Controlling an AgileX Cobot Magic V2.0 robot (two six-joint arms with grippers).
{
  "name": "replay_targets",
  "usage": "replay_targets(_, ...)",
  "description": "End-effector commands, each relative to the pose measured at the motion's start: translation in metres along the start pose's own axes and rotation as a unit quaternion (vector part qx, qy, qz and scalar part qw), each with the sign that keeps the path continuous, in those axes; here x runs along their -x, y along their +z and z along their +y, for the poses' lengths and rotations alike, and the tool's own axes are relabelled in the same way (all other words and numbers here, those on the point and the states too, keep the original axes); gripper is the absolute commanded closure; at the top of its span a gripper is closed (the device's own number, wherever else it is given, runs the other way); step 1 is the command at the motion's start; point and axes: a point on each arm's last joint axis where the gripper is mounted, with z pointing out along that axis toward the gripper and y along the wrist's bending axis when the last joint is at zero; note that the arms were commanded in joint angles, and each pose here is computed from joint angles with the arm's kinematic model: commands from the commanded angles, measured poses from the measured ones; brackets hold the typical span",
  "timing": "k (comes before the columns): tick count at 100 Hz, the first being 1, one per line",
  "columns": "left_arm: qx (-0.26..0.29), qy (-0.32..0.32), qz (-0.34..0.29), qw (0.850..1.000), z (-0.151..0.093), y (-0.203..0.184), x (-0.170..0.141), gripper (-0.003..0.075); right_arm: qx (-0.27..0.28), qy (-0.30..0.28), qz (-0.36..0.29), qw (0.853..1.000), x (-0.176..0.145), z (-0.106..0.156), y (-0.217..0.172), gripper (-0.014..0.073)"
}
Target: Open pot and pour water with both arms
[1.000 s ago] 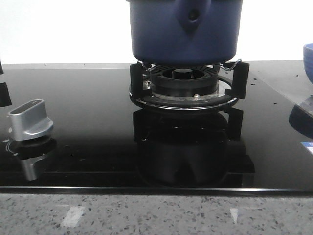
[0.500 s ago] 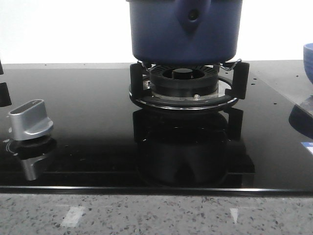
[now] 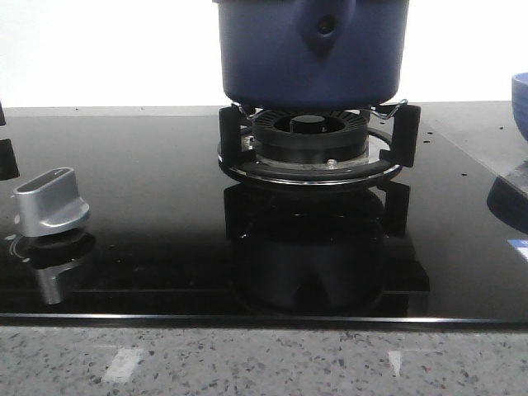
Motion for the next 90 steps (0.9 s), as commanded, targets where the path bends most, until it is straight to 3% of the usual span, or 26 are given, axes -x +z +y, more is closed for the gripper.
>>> replay_targets(1,-0.001,-0.01,-0.035,0.999,0.001,-0.001,-0.002,0.0741,-0.001,-0.003,-0.049,0.999,0.001,0.0,0.0,0.0651)
replay_targets(21,-0.002,-0.035,-0.036,0.999,0.001,-0.001,-0.002,0.0741,0.001,0.017,-0.075,0.997,0.006,0.0,-0.001,0.0651)
replay_targets(42,-0.003,-0.114,-0.037,0.993,0.001,-0.001,-0.002,0.0741,0.01,0.121,-0.083,0.989,0.008,0.0,-0.001,0.0651)
replay_targets(52,-0.003,-0.199,-0.05,0.979,0.002,-0.002,0.0,0.0741,0.018,0.218,-0.088,0.972,0.009,0.0,-0.002,0.0651)
replay_targets(62,-0.002,-0.302,-0.064,0.951,0.004,-0.002,0.005,0.0741,0.031,0.305,-0.077,0.949,0.011,0.001,-0.002,0.0651)
replay_targets(67,-0.004,-0.324,-0.071,0.943,0.004,-0.003,0.009,0.0741,0.038,0.312,-0.071,0.947,0.014,0.003,-0.003,0.0651)
replay_targets(75,-0.021,-0.326,-0.065,0.943,-0.001,-0.005,0.019,0.0741,0.052,0.309,-0.066,0.947,0.025,0.006,-0.006,0.065)
replay_targets(90,-0.051,-0.281,-0.066,0.956,-0.012,-0.009,0.058,0.0741,0.069,0.247,-0.075,0.964,0.055,0.009,-0.015,0.065)
